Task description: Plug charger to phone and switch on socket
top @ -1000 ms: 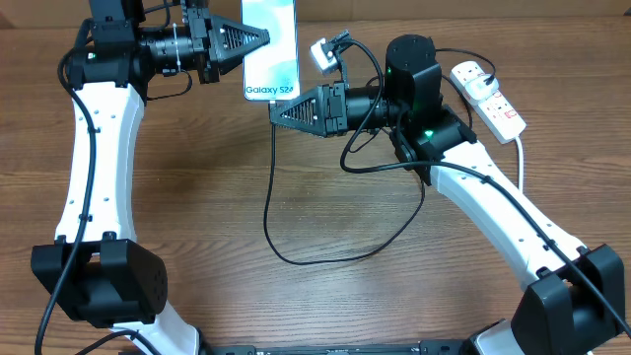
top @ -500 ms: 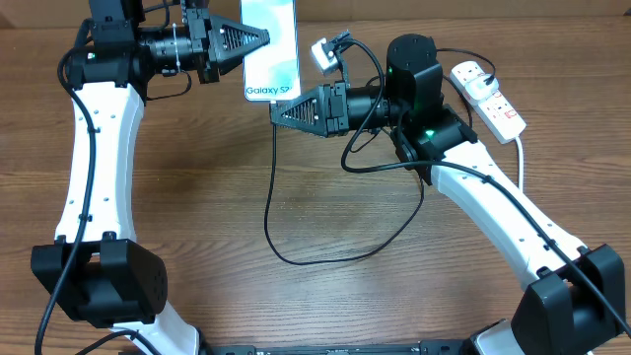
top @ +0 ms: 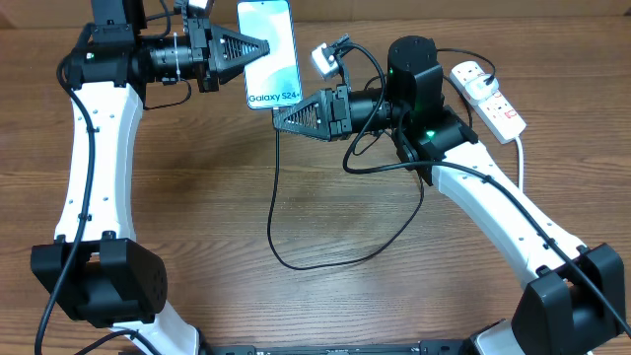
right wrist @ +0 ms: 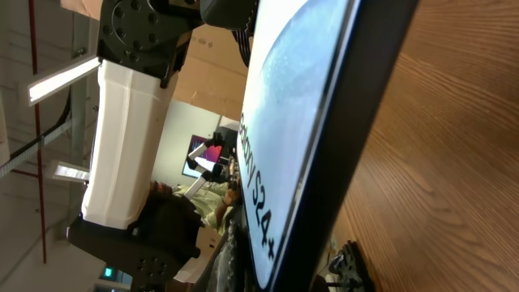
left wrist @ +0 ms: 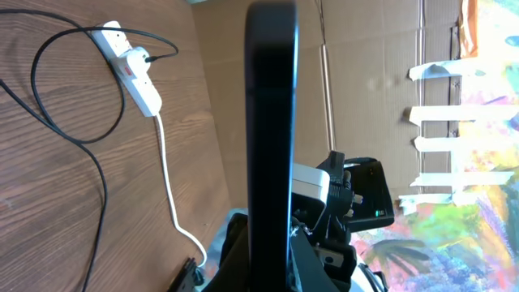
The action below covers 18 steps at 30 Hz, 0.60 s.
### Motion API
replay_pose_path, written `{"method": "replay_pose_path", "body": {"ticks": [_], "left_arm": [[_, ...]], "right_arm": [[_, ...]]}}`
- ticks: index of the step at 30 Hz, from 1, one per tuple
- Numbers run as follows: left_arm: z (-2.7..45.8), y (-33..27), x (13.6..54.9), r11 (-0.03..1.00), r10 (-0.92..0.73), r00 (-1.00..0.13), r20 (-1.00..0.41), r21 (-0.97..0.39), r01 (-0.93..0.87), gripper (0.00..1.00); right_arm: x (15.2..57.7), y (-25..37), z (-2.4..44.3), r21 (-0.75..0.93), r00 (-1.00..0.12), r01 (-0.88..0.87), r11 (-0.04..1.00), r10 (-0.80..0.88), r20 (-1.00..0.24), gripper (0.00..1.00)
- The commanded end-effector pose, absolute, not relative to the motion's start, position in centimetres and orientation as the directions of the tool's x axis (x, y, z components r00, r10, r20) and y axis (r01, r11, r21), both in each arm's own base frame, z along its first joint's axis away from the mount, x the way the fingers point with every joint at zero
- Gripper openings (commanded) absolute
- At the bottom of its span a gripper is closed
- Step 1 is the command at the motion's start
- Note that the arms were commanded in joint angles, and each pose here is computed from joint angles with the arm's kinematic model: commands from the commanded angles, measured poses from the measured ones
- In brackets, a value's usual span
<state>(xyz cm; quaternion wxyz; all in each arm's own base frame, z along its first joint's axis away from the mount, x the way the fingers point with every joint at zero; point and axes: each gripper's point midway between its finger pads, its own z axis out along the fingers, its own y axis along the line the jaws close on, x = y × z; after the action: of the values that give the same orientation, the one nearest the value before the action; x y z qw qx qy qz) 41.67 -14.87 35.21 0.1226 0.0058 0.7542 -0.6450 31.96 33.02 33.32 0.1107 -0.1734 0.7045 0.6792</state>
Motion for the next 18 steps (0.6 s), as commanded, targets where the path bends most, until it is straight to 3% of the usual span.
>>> {"method": "replay_pose_path", "body": {"ticks": [1, 10, 14, 18], "left_arm": [[36.49, -16.32, 40.22, 0.104, -0.075, -0.968, -0.238, -0.968, 0.230, 0.04], [36.08, -16.19, 40.64, 0.134, -0.093, -0.966, -0.241, -0.965, 0.228, 0.04], [35.90, -16.13, 40.83, 0.147, -0.101, -0.965, -0.242, -0.963, 0.227, 0.04], [35.76, -15.77, 41.15, 0.161, -0.115, -0.962, -0.247, -0.960, 0.227, 0.04]], "right_arm": [[33.90, 32.11, 35.20, 0.889, -0.889, -0.455, 0.051, 0.020, -0.457, 0.06], [33.88, 32.11, 35.14, 0.891, -0.891, -0.452, 0.052, 0.019, -0.453, 0.15], [33.88, 32.11, 35.14, 0.891, -0.891, -0.452, 0.052, 0.019, -0.453, 0.44], [33.86, 32.10, 34.88, 0.897, -0.898, -0.438, 0.058, 0.016, -0.440, 0.65]]}}
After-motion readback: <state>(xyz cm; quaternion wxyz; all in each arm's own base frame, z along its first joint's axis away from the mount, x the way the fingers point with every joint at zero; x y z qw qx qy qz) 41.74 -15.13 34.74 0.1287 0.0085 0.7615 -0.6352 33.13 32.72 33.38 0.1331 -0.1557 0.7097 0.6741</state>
